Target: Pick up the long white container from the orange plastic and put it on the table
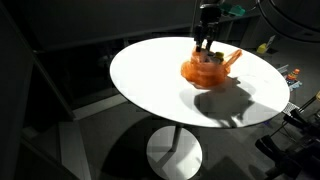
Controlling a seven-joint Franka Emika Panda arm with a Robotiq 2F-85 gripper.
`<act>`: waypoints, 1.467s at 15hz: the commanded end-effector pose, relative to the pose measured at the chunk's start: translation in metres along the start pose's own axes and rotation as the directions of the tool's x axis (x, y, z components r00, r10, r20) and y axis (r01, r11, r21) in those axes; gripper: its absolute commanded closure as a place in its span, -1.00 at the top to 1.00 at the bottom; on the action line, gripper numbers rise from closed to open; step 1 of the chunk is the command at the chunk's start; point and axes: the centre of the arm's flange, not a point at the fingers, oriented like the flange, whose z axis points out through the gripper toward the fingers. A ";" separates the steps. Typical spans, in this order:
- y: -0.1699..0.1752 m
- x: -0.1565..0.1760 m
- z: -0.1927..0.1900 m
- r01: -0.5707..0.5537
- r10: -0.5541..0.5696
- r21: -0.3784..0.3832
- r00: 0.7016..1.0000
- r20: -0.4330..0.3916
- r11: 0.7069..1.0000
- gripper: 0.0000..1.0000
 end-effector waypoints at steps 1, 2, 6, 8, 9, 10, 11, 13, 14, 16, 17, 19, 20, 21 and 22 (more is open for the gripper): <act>0.000 0.013 -0.009 -0.016 0.016 -0.005 1.000 0.021 1.000 0.04; -0.001 0.013 -0.012 -0.016 0.016 -0.006 1.000 0.022 1.000 -0.14; -0.003 0.008 -0.031 -0.016 0.016 0.003 1.000 0.023 1.000 -0.78; -0.002 0.006 -0.038 -0.020 0.020 0.010 0.999 0.028 1.000 -0.79; -0.003 0.005 -0.043 -0.017 0.017 0.013 0.999 0.027 1.000 -0.80; -0.006 0.002 -0.050 -0.013 0.013 0.013 1.000 0.024 1.000 -0.80; -0.007 0.000 -0.057 -0.009 0.009 0.013 1.000 0.023 1.000 -0.80; -0.010 -0.008 -0.075 -0.013 0.013 0.009 1.000 0.018 1.000 -0.80; -0.010 -0.014 -0.087 -0.017 0.016 0.009 1.000 0.013 1.000 -0.80; -0.006 -0.024 -0.114 -0.042 0.042 -0.001 0.999 -0.011 0.999 -0.80; -0.002 -0.028 -0.126 -0.061 0.061 -0.004 0.998 -0.025 0.998 -0.80; 0.013 -0.035 -0.152 -0.116 0.115 -0.011 0.992 -0.061 0.993 -0.80; 0.022 -0.039 -0.162 -0.140 0.138 -0.012 0.987 -0.080 0.990 -0.80; 0.036 -0.041 -0.171 -0.167 0.165 -0.008 0.981 -0.100 0.986 -0.80; 0.048 -0.043 -0.177 -0.198 0.196 -0.008 0.974 -0.115 0.980 -0.80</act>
